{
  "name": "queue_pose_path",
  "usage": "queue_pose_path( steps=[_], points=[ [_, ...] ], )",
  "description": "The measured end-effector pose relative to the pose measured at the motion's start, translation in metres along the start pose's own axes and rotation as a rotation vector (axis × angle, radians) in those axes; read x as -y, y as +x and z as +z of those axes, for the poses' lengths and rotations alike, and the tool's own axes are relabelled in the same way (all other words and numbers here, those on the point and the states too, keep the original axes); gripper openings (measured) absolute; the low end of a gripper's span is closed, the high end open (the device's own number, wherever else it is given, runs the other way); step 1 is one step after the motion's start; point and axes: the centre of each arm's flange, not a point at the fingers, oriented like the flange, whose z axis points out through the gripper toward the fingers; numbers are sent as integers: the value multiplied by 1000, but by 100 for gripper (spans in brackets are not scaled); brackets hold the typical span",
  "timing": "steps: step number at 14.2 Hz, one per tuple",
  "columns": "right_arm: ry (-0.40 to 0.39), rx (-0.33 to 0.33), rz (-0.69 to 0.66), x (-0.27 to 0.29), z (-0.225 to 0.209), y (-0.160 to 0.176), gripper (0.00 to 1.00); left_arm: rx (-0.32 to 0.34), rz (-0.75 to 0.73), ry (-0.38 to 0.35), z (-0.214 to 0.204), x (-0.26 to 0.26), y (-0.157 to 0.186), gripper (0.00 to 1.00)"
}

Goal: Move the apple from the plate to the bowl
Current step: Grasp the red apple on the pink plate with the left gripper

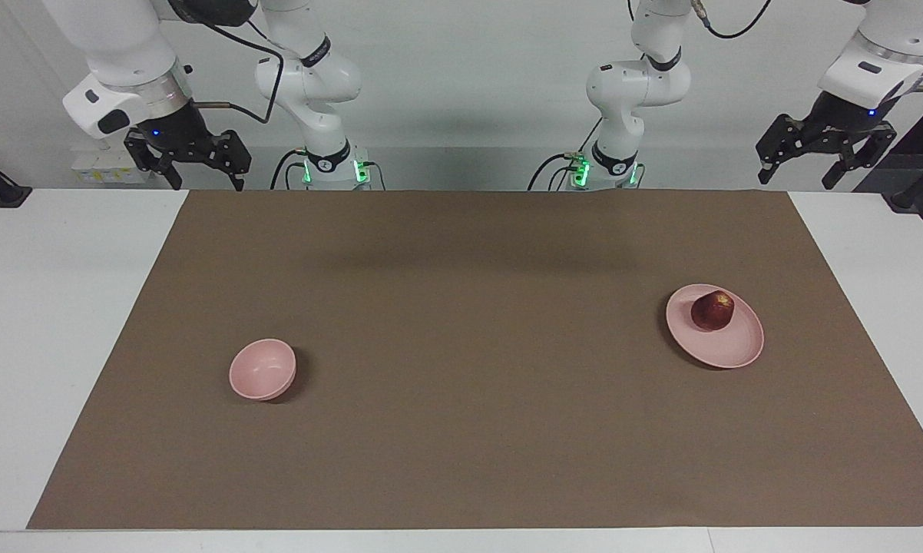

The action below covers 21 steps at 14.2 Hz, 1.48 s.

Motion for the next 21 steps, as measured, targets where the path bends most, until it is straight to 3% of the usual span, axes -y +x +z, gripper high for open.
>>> queue_pose_path(
  steps=[4, 8, 14, 21],
  points=[
    [0, 0, -4, 2, 0, 0, 100, -9, 3, 1, 9, -1, 1, 100],
    [0, 0, -4, 2, 0, 0, 100, -37, 3, 7, 45, -1, 6, 100],
    [0, 0, -4, 2, 0, 0, 100, -61, -8, 11, 149, 6, 12, 100],
    [7, -3, -10, 5, 0, 0, 100, -95, -45, 21, 260, 21, -13, 100]
  ],
)
